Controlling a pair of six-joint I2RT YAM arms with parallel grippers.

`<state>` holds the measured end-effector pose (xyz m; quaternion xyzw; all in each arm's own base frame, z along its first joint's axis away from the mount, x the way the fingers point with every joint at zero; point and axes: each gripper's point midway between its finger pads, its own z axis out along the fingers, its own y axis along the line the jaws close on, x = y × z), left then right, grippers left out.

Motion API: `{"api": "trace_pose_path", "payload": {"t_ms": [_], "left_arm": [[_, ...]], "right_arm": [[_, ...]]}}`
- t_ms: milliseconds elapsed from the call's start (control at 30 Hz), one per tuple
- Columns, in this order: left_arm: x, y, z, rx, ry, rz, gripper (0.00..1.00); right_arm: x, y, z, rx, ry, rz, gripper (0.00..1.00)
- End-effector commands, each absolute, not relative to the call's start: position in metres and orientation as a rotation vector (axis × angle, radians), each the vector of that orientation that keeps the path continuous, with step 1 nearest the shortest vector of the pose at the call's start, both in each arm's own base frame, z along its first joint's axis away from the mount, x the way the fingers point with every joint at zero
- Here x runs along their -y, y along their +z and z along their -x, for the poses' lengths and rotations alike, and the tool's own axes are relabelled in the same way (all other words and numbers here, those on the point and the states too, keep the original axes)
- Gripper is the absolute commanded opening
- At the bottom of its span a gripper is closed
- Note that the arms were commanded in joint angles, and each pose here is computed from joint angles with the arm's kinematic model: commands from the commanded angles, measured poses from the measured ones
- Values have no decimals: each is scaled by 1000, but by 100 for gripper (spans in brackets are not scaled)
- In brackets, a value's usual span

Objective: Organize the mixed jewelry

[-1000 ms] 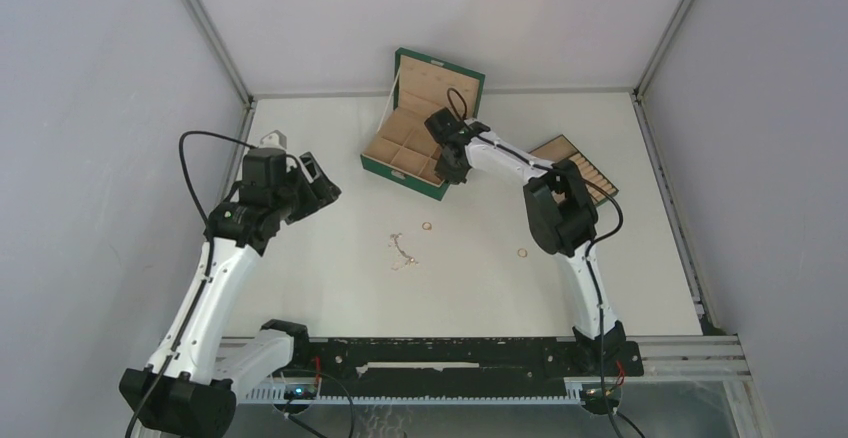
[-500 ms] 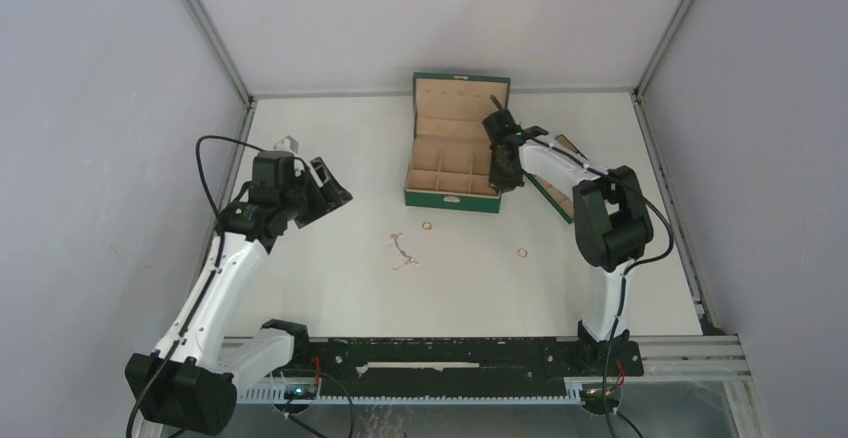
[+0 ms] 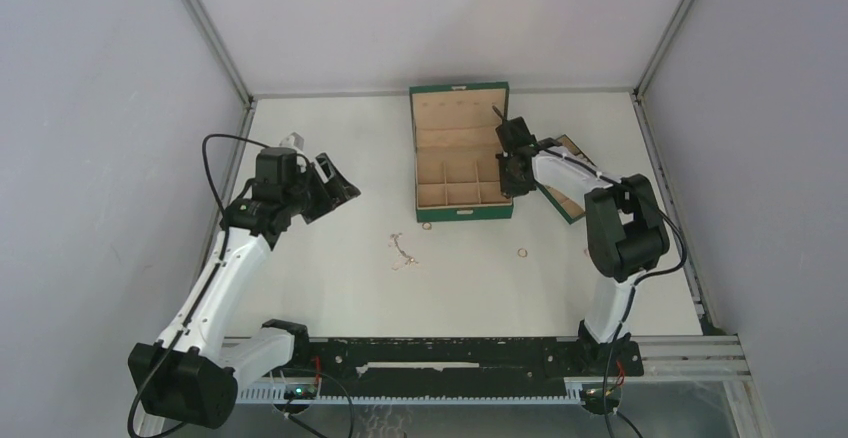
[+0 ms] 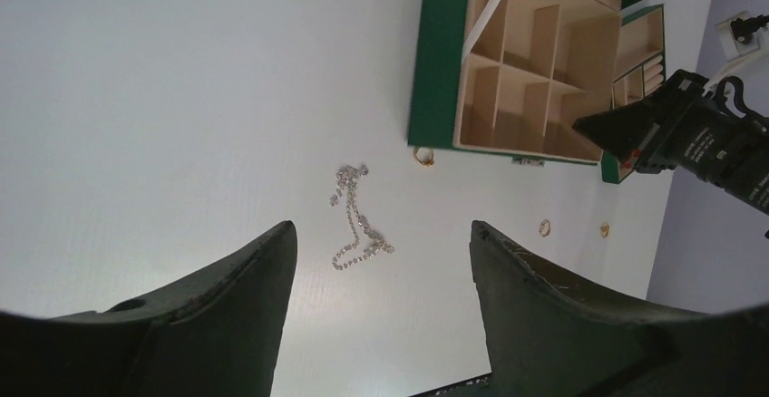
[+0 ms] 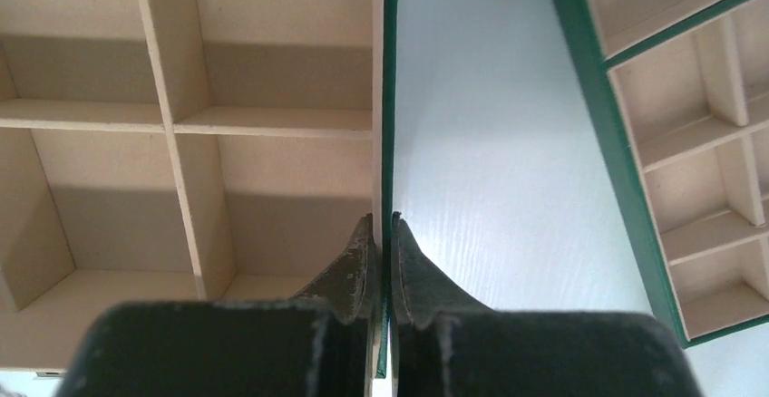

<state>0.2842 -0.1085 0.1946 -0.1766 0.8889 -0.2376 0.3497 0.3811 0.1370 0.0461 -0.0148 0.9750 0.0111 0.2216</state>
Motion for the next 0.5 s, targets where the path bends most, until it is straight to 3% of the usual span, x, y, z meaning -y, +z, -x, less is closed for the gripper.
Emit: {"api": "trace_pose_path", "payload": {"t_ms": [0, 67, 233, 467], "left_arm": [[113, 198, -288, -2278, -663, 448, 75], [114, 195, -288, -2285, -662, 445, 75], [116, 192, -290, -2295, -667, 437, 76], [121, 188, -295, -2311, -685, 432, 75]], "right_arm": [[-165, 91, -393, -2527, 167, 223, 8], [-165, 92, -393, -2526, 167, 216, 11], [-164, 102, -394, -2505, 188, 160, 47], [-161, 119, -399, -2492, 296, 90, 45]]}}
